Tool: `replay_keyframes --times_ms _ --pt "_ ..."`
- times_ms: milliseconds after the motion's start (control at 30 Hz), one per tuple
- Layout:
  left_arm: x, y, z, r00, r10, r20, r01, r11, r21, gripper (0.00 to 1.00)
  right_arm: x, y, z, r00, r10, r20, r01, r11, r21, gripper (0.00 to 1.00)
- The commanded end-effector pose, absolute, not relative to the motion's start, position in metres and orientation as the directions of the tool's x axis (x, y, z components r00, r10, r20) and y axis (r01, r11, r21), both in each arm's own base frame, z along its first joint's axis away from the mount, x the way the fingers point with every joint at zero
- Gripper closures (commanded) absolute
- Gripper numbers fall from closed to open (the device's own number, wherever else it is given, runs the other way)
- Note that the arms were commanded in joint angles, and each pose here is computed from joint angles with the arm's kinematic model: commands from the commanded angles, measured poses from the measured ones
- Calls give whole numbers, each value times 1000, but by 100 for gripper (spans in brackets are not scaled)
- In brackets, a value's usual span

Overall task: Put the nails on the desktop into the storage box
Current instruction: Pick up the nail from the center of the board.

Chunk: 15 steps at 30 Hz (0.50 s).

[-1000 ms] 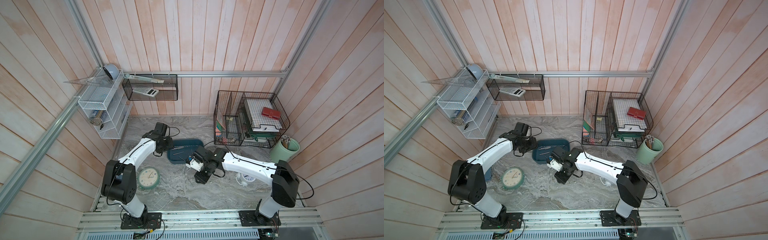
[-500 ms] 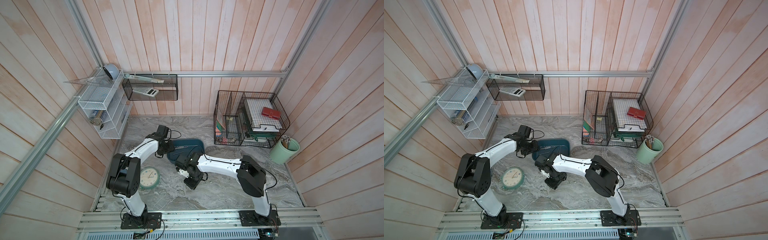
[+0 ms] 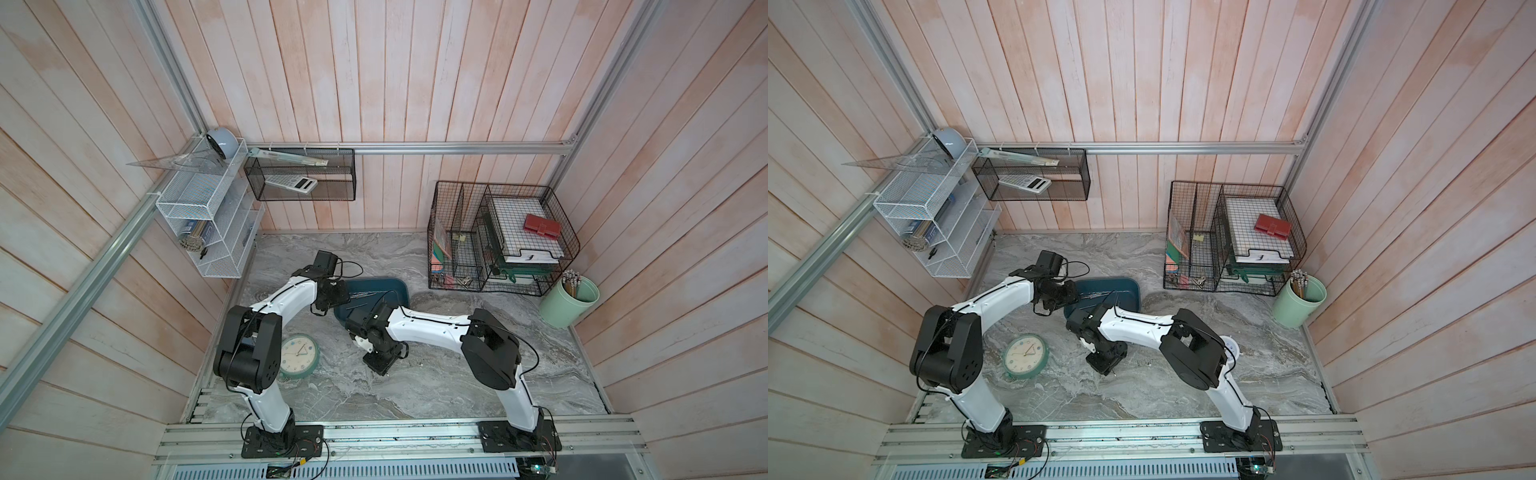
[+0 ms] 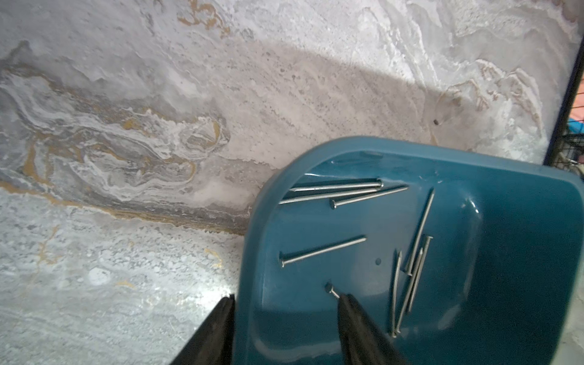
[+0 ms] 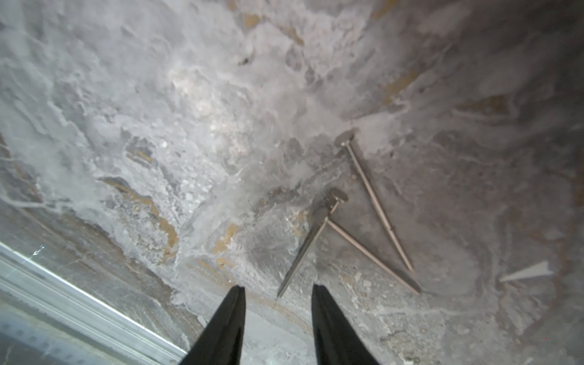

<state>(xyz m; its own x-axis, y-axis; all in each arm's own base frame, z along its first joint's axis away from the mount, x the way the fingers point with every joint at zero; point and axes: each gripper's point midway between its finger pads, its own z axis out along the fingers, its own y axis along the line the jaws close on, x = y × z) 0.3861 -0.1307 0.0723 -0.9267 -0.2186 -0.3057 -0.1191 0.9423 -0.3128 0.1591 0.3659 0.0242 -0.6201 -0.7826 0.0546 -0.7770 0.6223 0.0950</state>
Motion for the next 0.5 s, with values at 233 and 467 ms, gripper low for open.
replay_keyframes --times_ms 233,467 --pt "387 -132 69 -931 -205 -302 -102 941 -322 46 161 347 -7 -644 -745 172 -750 660 51 80" --pt "387 -132 69 -931 -205 -302 -101 940 -326 47 168 342 2 -644 -748 160 -757 653 3 100"
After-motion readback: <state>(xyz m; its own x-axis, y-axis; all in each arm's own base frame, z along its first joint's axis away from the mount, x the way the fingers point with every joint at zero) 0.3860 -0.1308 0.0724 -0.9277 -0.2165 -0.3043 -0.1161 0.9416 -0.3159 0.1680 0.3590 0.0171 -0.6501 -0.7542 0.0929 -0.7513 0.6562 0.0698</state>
